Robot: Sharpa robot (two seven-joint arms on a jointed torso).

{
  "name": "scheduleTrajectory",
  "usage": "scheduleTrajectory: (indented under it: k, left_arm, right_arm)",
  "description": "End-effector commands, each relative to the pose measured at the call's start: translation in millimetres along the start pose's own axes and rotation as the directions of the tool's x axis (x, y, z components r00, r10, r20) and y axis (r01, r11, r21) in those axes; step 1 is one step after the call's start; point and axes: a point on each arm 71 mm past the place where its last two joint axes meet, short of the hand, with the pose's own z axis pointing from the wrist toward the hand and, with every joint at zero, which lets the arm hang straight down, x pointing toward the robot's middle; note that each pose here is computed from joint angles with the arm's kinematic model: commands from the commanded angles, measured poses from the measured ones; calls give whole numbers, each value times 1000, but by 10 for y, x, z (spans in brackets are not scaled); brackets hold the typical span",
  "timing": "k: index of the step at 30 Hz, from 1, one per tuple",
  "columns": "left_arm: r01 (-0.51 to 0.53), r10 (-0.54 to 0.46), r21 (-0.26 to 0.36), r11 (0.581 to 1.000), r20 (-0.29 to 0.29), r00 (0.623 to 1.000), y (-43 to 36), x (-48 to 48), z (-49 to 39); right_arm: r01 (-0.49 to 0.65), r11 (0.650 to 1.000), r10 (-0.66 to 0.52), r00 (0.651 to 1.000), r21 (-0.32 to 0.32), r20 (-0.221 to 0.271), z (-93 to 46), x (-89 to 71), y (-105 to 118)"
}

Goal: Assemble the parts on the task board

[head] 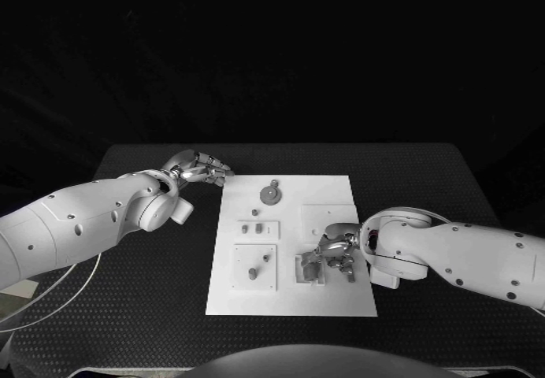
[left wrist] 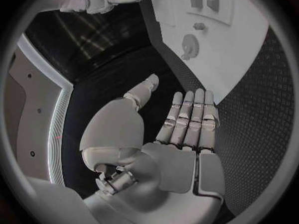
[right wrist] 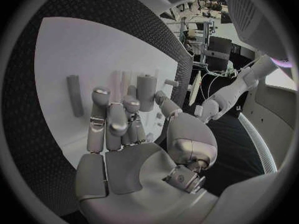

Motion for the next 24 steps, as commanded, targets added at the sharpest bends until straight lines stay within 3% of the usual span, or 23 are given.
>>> scheduleTrajectory:
  k: [1,24]
  left_arm:
    - [8,-8,7,1000,-13,1000,-10,18,1]
    - [8,-8,4,1000,-13,1000,-4,11,-4]
  right_arm:
    - [7,1000,-7,1000,-3,-25,5,26,9]
    - [10,1000,-10,1000,-5,-23,17,31,19]
